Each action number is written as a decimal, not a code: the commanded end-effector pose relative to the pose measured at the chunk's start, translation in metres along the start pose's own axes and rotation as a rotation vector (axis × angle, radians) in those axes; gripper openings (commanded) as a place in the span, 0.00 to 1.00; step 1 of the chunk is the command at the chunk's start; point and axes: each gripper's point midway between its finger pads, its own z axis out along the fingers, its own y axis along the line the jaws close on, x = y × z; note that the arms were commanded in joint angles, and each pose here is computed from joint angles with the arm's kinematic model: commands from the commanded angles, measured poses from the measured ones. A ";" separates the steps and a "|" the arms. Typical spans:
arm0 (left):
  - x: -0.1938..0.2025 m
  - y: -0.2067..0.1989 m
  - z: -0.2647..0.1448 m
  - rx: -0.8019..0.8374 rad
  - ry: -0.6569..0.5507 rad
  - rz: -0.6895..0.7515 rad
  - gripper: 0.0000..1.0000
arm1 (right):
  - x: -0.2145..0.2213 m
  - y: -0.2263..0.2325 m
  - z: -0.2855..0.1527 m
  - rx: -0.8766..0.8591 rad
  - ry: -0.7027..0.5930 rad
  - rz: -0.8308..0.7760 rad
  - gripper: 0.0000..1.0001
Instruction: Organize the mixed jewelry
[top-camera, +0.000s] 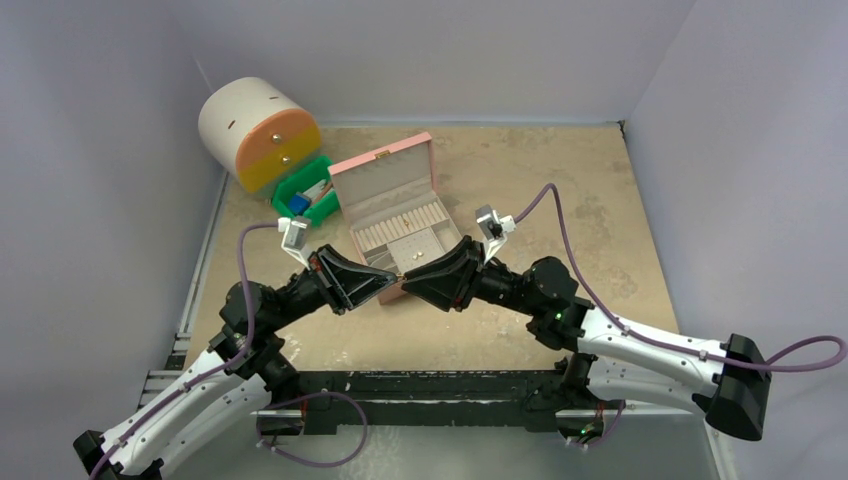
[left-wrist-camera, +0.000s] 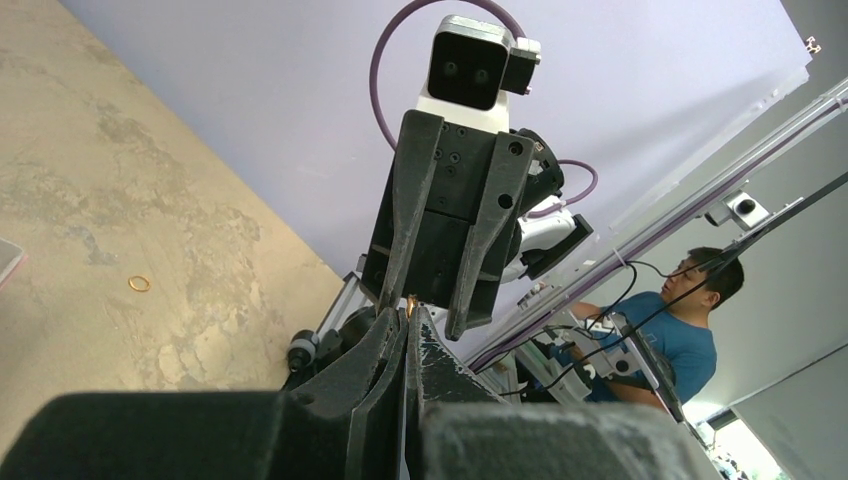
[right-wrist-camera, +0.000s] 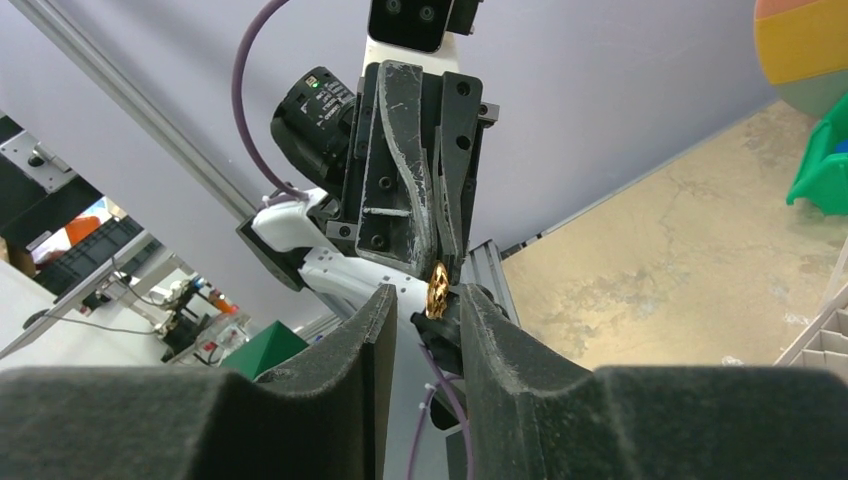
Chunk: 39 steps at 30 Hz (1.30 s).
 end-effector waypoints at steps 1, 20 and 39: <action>-0.010 -0.017 0.001 0.060 -0.027 0.012 0.00 | -0.032 0.023 0.006 -0.065 -0.082 -0.027 0.30; -0.013 0.010 -0.004 -0.119 -0.027 0.066 0.46 | -0.035 0.005 0.002 0.050 -0.090 -0.049 0.00; -0.055 0.056 -0.064 -0.622 -0.052 0.380 0.55 | -0.035 -0.150 -0.009 0.875 0.271 -0.422 0.00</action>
